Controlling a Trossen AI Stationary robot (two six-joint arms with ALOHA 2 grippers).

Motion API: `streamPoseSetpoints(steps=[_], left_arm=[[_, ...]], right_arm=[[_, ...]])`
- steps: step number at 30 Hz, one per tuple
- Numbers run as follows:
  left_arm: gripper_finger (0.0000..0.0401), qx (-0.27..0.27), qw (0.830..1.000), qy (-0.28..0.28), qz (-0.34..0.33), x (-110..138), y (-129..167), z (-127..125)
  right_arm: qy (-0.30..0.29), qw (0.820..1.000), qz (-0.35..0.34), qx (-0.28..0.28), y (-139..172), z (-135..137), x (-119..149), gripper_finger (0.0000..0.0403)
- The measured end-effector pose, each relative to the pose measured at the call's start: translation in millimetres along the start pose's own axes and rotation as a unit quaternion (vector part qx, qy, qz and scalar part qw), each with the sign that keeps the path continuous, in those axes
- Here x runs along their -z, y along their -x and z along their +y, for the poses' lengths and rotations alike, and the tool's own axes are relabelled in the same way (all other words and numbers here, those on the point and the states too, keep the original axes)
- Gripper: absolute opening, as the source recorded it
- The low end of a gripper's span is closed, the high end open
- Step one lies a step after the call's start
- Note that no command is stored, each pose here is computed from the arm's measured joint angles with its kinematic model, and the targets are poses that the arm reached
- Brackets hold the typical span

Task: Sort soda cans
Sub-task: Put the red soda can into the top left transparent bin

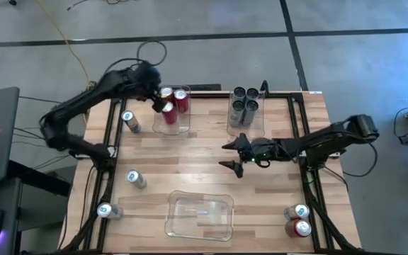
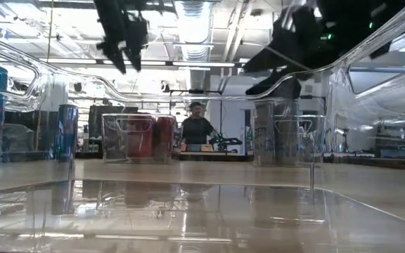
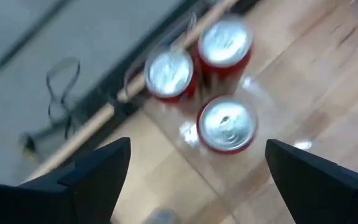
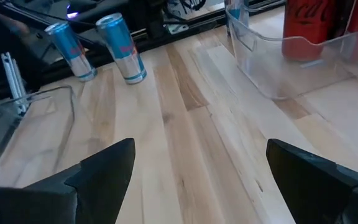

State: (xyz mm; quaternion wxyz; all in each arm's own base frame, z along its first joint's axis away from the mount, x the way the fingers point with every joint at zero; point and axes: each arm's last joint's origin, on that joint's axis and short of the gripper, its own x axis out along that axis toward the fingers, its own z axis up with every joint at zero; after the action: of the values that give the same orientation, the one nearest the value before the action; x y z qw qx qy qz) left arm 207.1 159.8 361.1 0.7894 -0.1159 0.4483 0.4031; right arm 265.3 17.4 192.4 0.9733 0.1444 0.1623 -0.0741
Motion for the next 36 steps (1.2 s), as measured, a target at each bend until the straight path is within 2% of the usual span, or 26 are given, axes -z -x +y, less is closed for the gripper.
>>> streamPoseSetpoints(steps=[3, 6, 13, 18, 21, 25, 31, 36], left_arm=[[0.0368, 0.02, 0.996, -0.004, -0.084, 9, 33, -3], [0.0368, 0.057, 0.983, -0.007, -0.173, 24, 60, -12], [0.0368, 0.156, 0.94, -0.012, -0.303, 67, 83, -32], [0.0368, 0.216, 0.917, -0.016, -0.336, 90, 81, -48], [0.0368, 0.242, 0.91, -0.034, -0.335, 100, 76, -60], [0.0368, 0.271, 0.9, -0.054, -0.336, 111, 65, -79], [0.0368, 0.312, 0.879, -0.079, -0.352, 128, 51, -111], [0.0368, 0.325, 0.86, -0.095, -0.381, 143, 46, -133]], right_arm=[[0.005, 1.0, 0.021, 0.002, 12, 6, -12, 0.0381], [-0.002, 0.999, 0.043, 0.005, 27, 12, -20, 0.0381], [-0.035, 0.988, 0.119, 0.09, 62, 24, -20, 0.0381], [-0.067, 0.983, 0.142, 0.093, 81, 36, -20, 0.0381], [-0.083, 0.98, 0.16, 0.083, 88, 44, -20, 0.0381], [-0.09, 0.972, 0.211, 0.048, 96, 53, -15, 0.0381], [-0.141, 0.962, 0.233, 0.021, 105, 67, -17, 0.0381], [-0.179, 0.95, 0.255, -0.036, 115, 87, -20, 0.0381]])
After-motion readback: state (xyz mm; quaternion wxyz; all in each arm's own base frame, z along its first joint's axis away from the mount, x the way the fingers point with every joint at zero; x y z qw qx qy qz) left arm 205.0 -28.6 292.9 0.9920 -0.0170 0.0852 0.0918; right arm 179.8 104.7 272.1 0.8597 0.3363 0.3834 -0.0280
